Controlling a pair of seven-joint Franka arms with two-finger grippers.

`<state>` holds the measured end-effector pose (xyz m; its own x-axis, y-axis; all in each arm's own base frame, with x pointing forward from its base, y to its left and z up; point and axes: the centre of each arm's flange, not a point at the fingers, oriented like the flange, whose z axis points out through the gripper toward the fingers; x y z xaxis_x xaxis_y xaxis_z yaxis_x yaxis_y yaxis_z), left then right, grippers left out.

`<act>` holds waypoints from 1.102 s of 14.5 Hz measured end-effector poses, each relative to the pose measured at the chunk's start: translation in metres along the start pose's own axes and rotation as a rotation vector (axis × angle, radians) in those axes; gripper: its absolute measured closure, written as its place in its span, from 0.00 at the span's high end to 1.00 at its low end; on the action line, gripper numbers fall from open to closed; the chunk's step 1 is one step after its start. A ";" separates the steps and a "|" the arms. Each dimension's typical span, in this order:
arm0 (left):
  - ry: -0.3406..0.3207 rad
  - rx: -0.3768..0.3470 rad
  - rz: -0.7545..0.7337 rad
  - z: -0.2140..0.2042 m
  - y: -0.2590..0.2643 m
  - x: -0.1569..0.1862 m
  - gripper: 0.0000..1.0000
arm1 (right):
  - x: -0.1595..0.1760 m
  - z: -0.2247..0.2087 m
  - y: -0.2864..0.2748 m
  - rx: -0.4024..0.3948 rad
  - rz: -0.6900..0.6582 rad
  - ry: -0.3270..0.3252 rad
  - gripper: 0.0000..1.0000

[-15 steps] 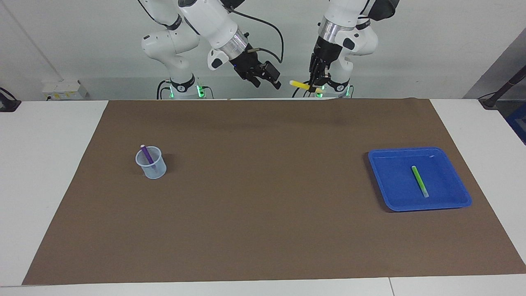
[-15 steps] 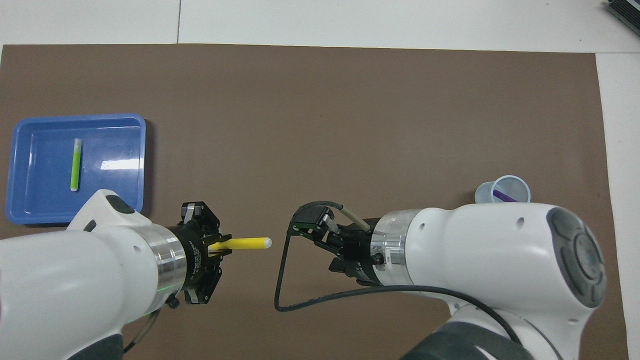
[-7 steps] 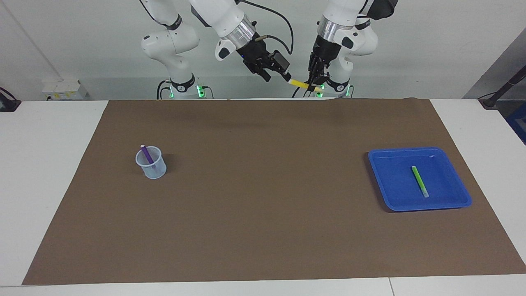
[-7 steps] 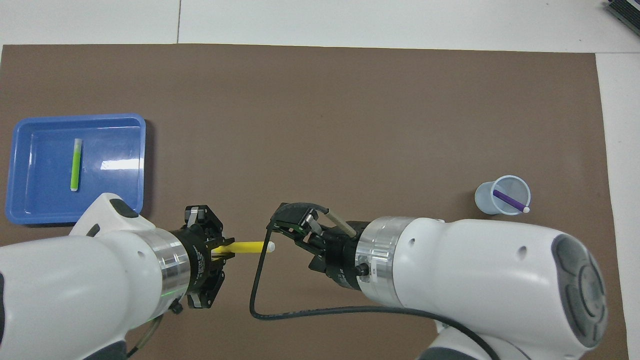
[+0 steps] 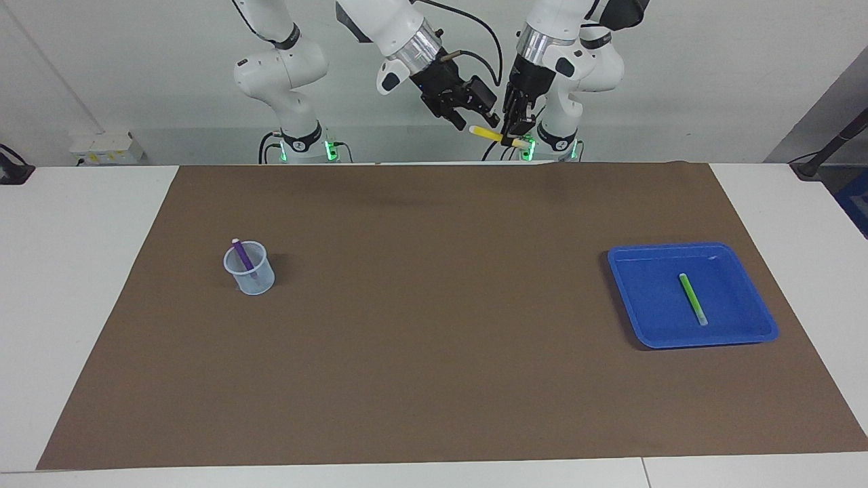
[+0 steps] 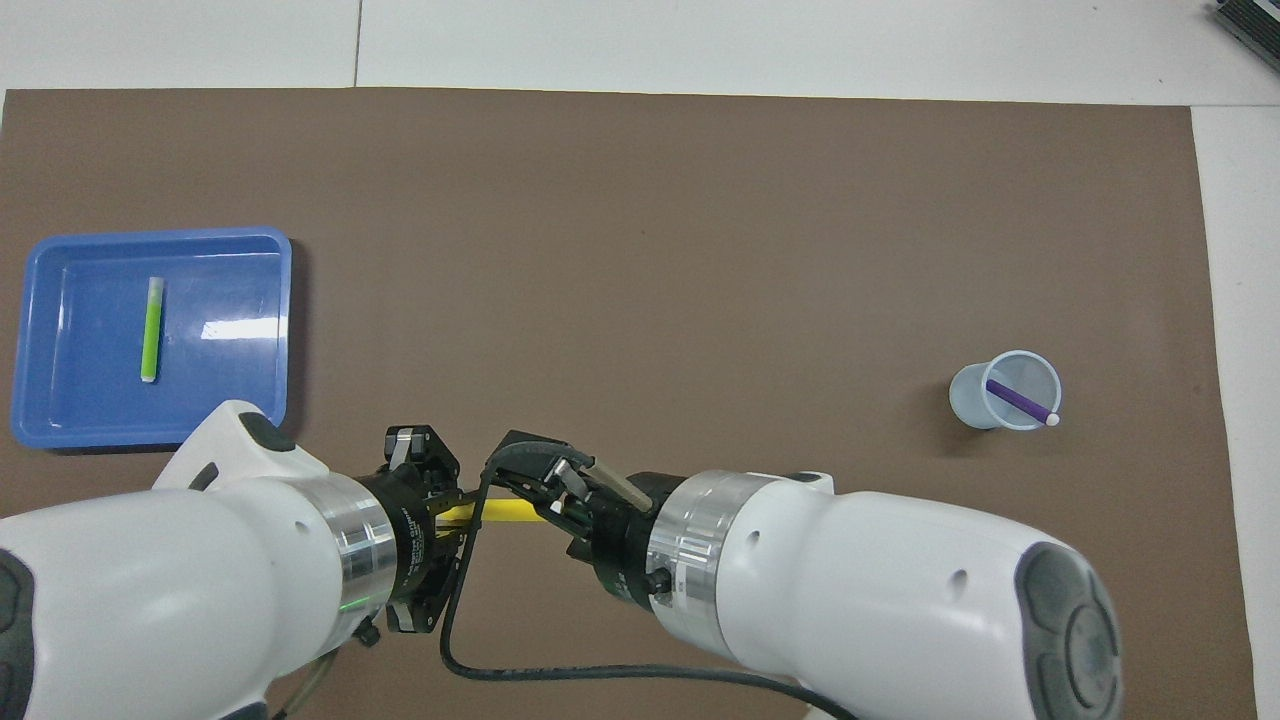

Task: Transfer and insert pens with both arms
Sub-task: 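Grasp the yellow pen tip with the right gripper beside the left gripper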

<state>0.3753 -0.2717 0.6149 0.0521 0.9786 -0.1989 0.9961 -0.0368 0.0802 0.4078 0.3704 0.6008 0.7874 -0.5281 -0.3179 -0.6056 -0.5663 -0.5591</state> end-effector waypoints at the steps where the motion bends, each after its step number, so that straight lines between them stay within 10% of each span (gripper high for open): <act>1: 0.000 0.002 0.002 0.000 -0.001 -0.001 0.18 | 0.000 0.000 0.001 -0.001 0.001 0.000 1.00; 16: 0.010 0.025 0.004 0.002 -0.004 -0.001 0.18 | 0.006 0.005 0.004 0.016 0.010 0.018 0.80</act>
<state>0.3714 -0.2727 0.6123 0.0552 0.9804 -0.1889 0.9974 -0.0453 0.0562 0.4106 0.3681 0.5930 0.7790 -0.5450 -0.3101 -0.6115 -0.5509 -0.5680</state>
